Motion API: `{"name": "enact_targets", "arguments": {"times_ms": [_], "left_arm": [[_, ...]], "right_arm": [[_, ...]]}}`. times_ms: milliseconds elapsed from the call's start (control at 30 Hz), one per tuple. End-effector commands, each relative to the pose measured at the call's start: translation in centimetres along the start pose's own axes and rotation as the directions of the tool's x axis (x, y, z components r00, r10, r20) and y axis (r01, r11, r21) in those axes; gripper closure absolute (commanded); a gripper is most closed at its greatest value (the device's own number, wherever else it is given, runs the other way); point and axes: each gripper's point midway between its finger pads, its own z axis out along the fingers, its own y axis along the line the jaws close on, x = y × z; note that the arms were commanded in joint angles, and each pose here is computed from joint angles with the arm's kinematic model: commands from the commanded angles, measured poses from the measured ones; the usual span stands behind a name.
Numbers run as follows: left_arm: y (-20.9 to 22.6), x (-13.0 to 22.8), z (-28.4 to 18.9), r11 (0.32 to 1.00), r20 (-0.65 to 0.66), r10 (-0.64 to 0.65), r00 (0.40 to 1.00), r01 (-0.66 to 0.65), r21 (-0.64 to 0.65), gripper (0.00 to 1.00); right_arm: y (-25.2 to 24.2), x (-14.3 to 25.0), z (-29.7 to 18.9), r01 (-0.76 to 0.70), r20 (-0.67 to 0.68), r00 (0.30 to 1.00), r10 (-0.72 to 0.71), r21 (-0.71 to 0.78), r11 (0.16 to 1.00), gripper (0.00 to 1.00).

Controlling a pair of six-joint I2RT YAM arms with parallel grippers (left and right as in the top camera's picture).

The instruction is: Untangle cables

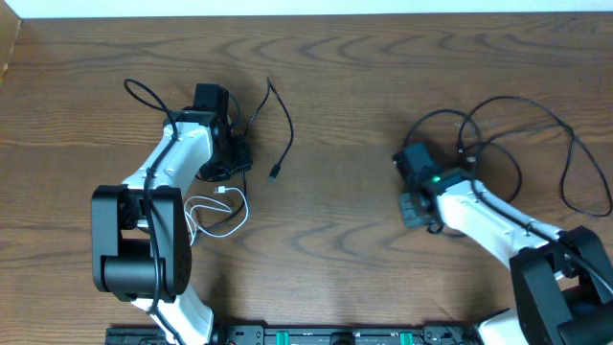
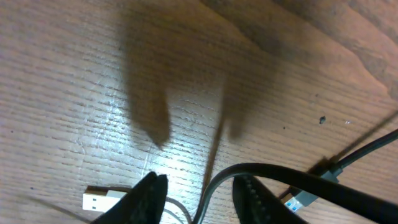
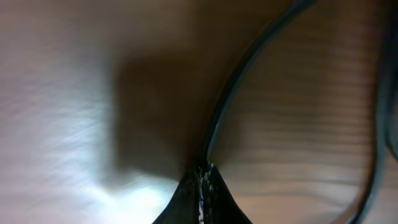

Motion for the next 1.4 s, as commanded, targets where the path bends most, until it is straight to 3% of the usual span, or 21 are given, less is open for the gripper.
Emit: {"name": "enact_targets", "arguments": {"times_ms": [0, 300, 467, 700, 733, 867, 933, 1033, 1133, 1233, 1367], "left_arm": [[0.5, 0.1, 0.2, 1.0, -0.008, -0.008, 1.0, 0.008, -0.014, 0.59], [0.5, 0.1, 0.2, 1.0, -0.008, -0.008, 1.0, 0.008, -0.014, 0.58], [0.5, 0.1, 0.2, 1.0, -0.008, -0.008, 1.0, 0.008, -0.014, 0.58], [0.5, 0.0, 0.2, 1.0, -0.001, -0.007, 1.0, 0.007, -0.011, 0.58], [0.5, 0.0, 0.2, 1.0, -0.001, -0.007, 1.0, 0.007, -0.011, 0.58], [0.5, 0.0, 0.2, 1.0, -0.001, -0.007, 1.0, 0.007, -0.011, 0.58], [0.5, 0.0, 0.2, 1.0, -0.001, -0.007, 1.0, 0.007, -0.011, 0.58], [0.5, 0.0, 0.2, 1.0, 0.0, -0.007, 1.0, 0.007, -0.011, 0.57], [0.4, -0.2, 0.2, 1.0, 0.005, -0.006, 1.0, 0.006, -0.008, 0.53], [0.3, -0.3, 0.2, 1.0, 0.013, -0.005, 1.0, 0.006, -0.004, 0.53], [-0.1, -0.7, 0.2, 1.0, 0.024, -0.008, 1.0, 0.007, 0.015, 0.63]], "right_arm": [[-4.2, -0.9, 1.0, -0.117, 0.029, 0.993, 0.115, 0.111, 0.987, 0.99], [-14.1, -3.6, 2.3, -0.467, 0.165, 0.88, 0.446, 0.128, 0.875, 0.99], [-19.6, -2.5, 2.9, -0.595, 0.194, 0.801, 0.566, 0.159, 0.788, 0.99], [-23.7, 0.1, 4.3, -0.697, 0.179, 0.717, 0.674, 0.19, 0.691, 0.98], [-24.0, 0.2, 4.4, -0.706, 0.182, 0.708, 0.683, 0.184, 0.683, 0.95], [-23.4, -1.3, 4.4, -0.719, 0.183, 0.691, 0.699, 0.079, 0.69, 0.35], [-23.0, -2.1, 4.0, -0.712, 0.168, 0.696, 0.698, 0.042, 0.701, 0.18], [-23.1, -2.9, 2.8, -0.703, 0.144, 0.708, 0.691, 0.047, 0.71, 0.03], [-22.2, -5.0, 1.0, -0.681, 0.114, 0.727, 0.677, -0.012, 0.732, 0.01], [-18.7, -8.0, -0.8, -0.63, 0.068, 0.753, 0.655, -0.215, 0.746, 0.01], [-13.3, -11.1, -2.7, -0.472, 0.067, 0.824, 0.562, -0.468, 0.747, 0.01]]}}
